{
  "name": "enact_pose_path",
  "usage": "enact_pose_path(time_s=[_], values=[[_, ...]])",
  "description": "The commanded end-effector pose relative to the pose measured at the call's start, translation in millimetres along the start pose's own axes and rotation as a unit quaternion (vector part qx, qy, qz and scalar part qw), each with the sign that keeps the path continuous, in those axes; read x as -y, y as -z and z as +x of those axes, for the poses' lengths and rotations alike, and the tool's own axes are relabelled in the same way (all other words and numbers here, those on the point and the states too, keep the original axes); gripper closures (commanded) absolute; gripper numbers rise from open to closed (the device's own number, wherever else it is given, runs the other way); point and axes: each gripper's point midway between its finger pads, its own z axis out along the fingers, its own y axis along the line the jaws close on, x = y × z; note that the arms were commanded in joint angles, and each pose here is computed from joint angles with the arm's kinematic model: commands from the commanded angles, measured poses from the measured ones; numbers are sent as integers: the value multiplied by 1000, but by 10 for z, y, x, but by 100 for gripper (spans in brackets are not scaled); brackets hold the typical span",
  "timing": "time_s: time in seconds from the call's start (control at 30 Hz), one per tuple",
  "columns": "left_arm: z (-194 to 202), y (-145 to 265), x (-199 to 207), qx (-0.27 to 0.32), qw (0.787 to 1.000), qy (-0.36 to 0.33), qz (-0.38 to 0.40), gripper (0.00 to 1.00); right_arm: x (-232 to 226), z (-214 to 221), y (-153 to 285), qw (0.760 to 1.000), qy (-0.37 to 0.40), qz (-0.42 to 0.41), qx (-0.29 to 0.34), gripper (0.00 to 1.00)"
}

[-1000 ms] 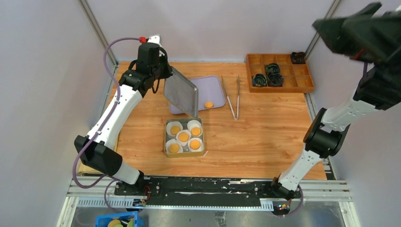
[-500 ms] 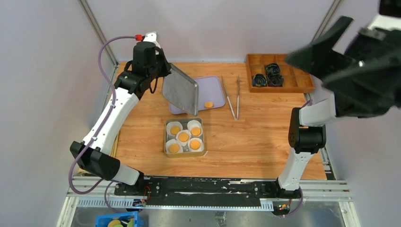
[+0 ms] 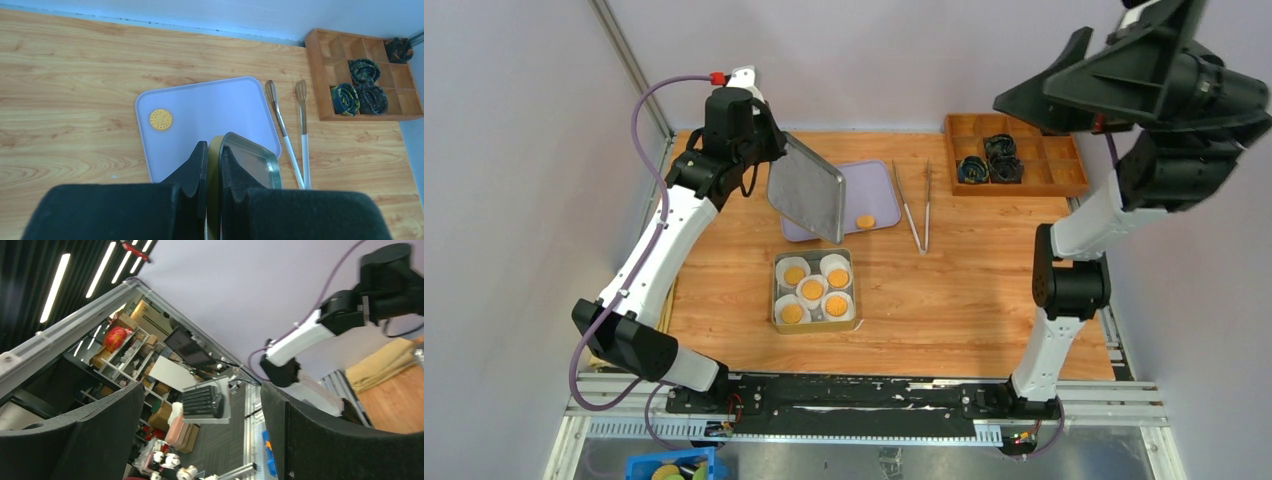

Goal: Pack the cookies

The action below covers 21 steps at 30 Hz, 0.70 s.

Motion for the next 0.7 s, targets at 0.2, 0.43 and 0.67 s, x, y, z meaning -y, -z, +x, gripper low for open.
enact_pose_path(time_s=[0.2, 0.43, 0.67], values=[[-247, 185, 175, 45, 998, 21, 39, 99, -1179, 534, -23, 986, 132, -56, 86, 0], [-237, 199, 204, 39, 998, 13, 43, 99, -856, -29, 17, 949, 232, 8, 211, 1], [-293, 317, 140, 50, 998, 5, 31, 99, -1013, 110, 39, 908, 366, 28, 204, 1]])
